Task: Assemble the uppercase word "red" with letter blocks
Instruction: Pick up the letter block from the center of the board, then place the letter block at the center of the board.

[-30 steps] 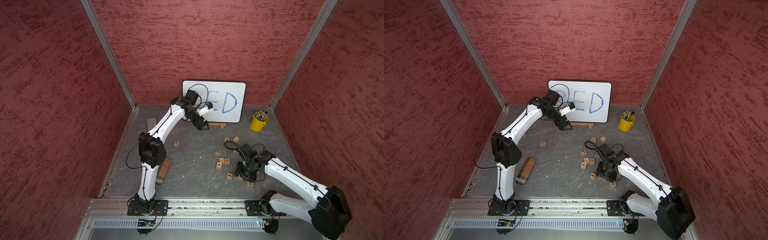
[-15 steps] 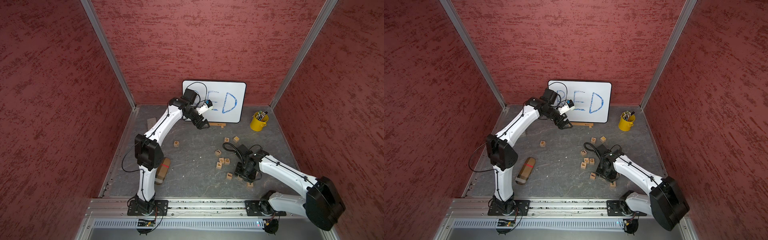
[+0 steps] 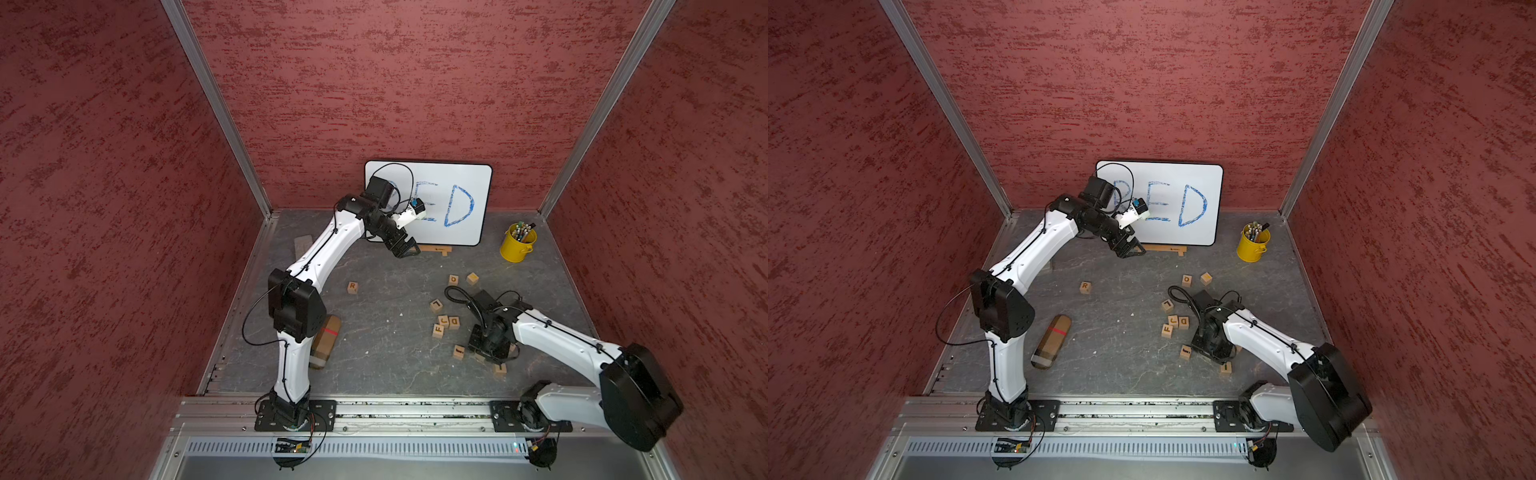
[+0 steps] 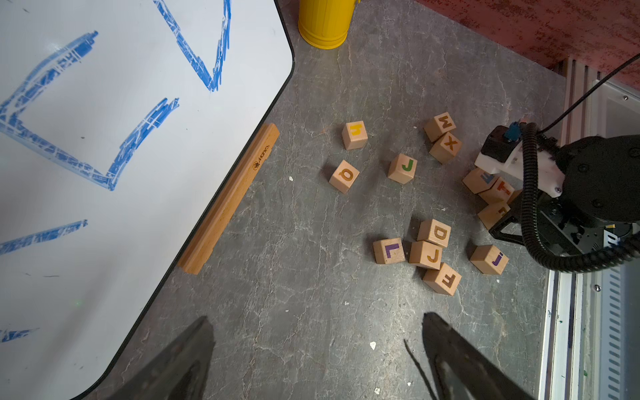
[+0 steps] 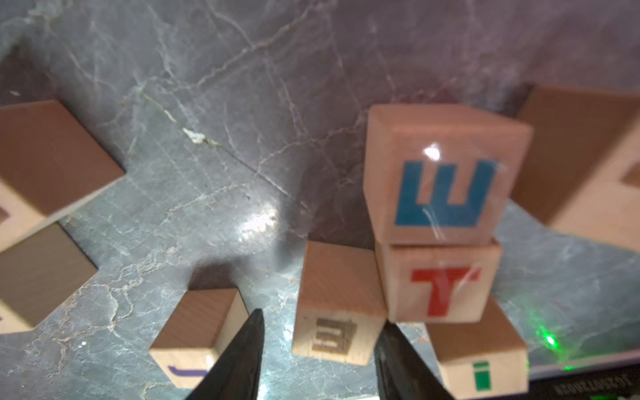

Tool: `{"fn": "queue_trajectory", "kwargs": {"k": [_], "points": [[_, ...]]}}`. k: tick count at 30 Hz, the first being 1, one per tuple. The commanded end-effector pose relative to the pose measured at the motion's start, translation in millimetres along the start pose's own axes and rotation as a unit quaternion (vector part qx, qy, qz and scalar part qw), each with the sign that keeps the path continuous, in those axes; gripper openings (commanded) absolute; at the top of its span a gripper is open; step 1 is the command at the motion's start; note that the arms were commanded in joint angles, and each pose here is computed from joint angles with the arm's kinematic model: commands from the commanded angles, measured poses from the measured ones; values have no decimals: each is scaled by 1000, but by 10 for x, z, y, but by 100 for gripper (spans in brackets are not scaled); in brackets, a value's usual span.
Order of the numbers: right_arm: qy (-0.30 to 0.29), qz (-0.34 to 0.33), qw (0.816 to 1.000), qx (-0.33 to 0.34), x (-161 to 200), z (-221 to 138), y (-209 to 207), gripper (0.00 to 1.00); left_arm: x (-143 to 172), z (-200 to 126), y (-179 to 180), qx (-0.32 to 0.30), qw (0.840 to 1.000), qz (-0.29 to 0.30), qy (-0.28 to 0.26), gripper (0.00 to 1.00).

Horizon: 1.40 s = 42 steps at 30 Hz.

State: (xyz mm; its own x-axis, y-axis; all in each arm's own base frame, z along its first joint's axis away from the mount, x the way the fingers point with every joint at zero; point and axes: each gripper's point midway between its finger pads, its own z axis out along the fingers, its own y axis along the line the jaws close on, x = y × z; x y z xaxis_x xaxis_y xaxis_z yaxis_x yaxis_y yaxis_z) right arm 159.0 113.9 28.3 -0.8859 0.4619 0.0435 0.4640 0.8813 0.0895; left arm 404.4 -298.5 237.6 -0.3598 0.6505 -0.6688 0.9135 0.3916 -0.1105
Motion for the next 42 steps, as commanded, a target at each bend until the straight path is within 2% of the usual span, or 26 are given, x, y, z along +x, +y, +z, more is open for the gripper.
{"fn": "queue_trajectory", "kwargs": {"k": [1,4,15,24,29,35,42], "points": [[-16,-2,1000,2,-89,11,23,49,-87,-143,-44,-4,1000,5,-18,95],[-16,-8,1000,4,-95,19,20,46,-75,-138,-36,-5,1000,3,-17,95],[-24,-24,999,5,-139,-14,19,21,-225,-392,149,-31,998,-13,-49,95],[-67,-49,997,-10,-341,-418,242,17,-155,-561,313,-45,997,-41,-53,95],[-84,-90,992,-40,-554,-721,685,17,-92,-756,476,-63,994,-63,-57,95],[-105,-169,979,-55,-883,-839,1444,18,116,-1088,728,-105,988,-97,-58,95],[-88,-262,957,-84,-949,-532,2389,19,605,-1708,1160,-166,964,-196,-68,95]]}}
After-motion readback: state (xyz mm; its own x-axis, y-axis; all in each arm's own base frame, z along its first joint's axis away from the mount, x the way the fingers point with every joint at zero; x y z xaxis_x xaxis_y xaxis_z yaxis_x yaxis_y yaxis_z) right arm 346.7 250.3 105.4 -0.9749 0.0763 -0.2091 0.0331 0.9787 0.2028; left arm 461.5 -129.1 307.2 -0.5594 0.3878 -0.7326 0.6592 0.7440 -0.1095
